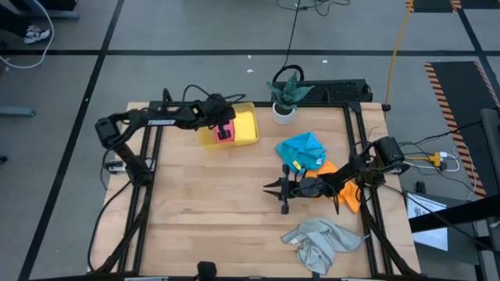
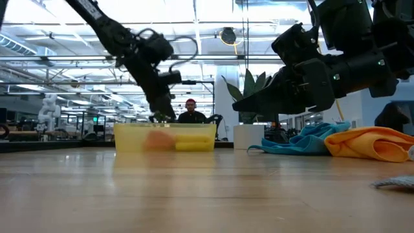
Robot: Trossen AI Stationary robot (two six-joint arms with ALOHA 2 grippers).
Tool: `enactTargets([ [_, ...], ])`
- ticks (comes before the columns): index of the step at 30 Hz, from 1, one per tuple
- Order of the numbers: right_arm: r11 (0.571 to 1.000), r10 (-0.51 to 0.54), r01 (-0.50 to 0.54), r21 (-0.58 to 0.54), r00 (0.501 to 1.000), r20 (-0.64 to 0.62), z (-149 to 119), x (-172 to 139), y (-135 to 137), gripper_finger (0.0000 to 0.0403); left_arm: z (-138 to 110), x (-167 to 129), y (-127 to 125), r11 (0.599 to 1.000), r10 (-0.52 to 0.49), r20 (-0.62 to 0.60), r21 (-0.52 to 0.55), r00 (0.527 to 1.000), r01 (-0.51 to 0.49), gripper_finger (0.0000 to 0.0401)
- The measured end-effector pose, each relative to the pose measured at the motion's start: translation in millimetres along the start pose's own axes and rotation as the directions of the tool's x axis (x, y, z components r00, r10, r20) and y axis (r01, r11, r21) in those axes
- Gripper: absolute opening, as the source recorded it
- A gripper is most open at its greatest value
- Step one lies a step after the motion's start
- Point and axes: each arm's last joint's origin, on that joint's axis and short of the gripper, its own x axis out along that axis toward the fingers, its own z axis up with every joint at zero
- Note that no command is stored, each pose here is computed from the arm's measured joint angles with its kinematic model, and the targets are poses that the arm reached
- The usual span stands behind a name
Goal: Fold microfiber towels
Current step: Put the pink microfiber cloth into the yellow bin
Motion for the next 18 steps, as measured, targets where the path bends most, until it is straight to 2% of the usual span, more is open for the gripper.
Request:
enactTargets([
  [3,1.0,0.009,-0.009,-0.002,1.0,0.0,0.0,-0.8,2.6,0.0057,-0.3,-9.5,1.3,0.999,0.0,-0.024,-0.032,1.0,-0.001,0.0004],
  [10,0.999,0.037,-0.037,-0.003,0.999,0.021,2.1,-3.7,10.8,0.0057,-32.7,0.9,4.2,0.989,-0.077,-0.262,-0.139,0.962,0.041,0.0003],
  [13,0.999,0.041,-0.041,-0.001,0.999,0.026,2.6,-4.1,12.0,0.0057,-40.8,2.3,6.9,0.983,-0.066,-0.326,-0.185,0.943,0.005,0.0008],
  [16,0.997,0.026,-0.027,0.068,0.999,0.025,2.5,-3.6,10.4,0.0057,-48.4,1.8,11.9,0.969,-0.09,-0.358,-0.248,0.929,-0.002,0.0004],
  [18,0.991,-0.028,0.025,0.134,0.999,0.018,2.0,-2.4,5.6,0.0057,-53.2,1.5,15.1,0.959,-0.119,-0.368,-0.283,0.922,0.011,0.0003],
])
